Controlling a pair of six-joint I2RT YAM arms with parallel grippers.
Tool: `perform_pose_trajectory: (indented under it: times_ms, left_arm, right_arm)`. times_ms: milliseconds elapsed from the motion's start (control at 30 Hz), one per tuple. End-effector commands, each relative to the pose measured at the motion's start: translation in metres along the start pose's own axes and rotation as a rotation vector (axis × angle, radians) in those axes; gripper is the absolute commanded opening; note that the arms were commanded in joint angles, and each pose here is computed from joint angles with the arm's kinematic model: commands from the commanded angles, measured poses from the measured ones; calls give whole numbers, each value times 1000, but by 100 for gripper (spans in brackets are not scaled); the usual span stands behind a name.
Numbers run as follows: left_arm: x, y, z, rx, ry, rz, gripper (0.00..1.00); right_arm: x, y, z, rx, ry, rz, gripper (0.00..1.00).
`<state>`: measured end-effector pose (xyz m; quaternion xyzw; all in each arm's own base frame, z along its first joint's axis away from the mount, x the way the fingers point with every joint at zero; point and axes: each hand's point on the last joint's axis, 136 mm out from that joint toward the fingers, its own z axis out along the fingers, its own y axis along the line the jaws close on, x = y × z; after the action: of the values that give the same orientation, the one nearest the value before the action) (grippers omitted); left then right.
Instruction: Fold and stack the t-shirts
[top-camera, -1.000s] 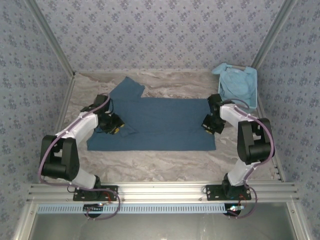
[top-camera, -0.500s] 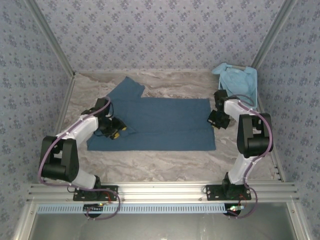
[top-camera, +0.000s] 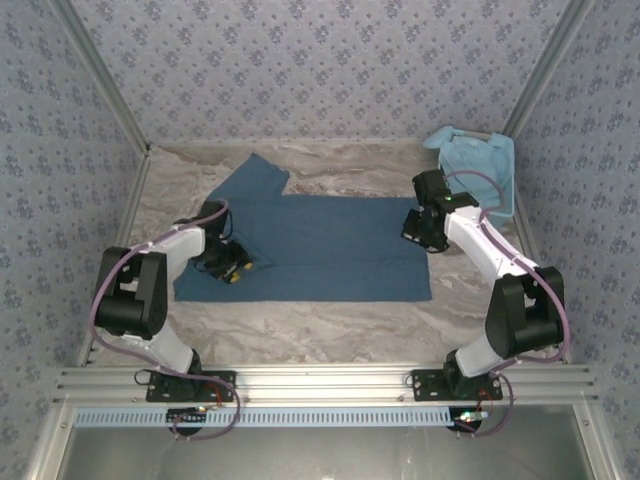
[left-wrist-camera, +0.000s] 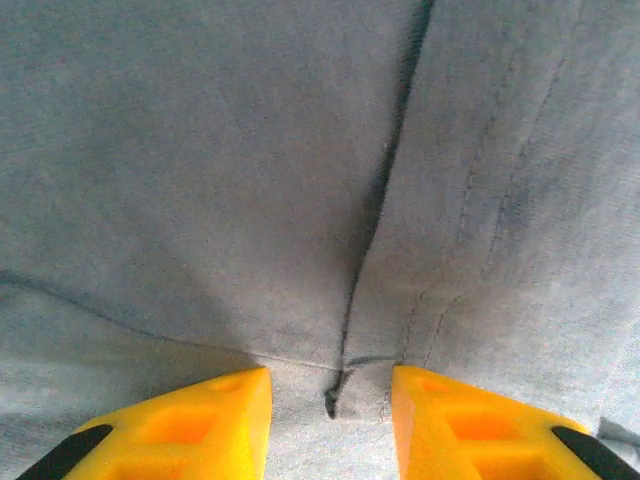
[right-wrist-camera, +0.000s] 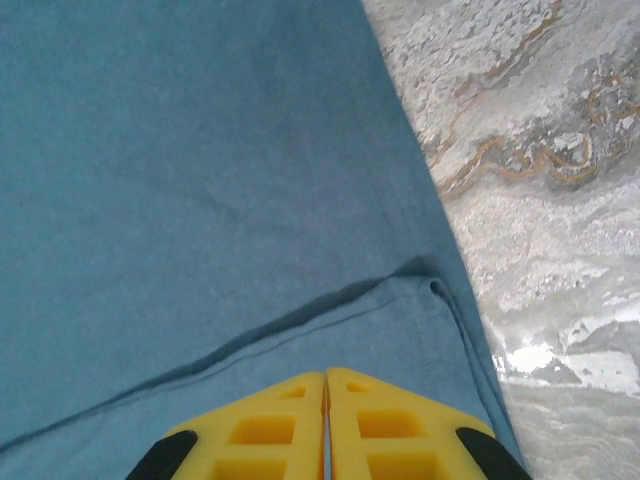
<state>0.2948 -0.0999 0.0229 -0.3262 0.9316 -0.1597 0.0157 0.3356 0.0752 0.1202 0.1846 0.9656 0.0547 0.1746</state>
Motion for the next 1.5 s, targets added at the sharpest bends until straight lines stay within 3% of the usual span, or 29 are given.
perform_pose_trajectory:
  times_ms: [0,167,500,733,1100,1467]
  left_arm:
    - [-11,-12,1,10,-37,1,34]
    - [-14,-28,-4,12,-67,23,22]
    - [-9,-32,-6,-29,-50,50,18]
    - [-8,-35,-4,-31,-39,68,0]
    - [-18,-70,-29,-52,-104,188,0]
    - [-31,-134,-6,-102,-62,407,0]
  right_arm:
    - [14,-2,-9,19,21,11,12]
    - [22,5,-13,10,24,-12,12]
    - [27,6,-10,2,42,-13,12]
    - [29,7,-11,-1,54,-17,11]
    - [25,11,-19,-25,42,-9,10]
    - [26,13,-25,-68,54,12,10]
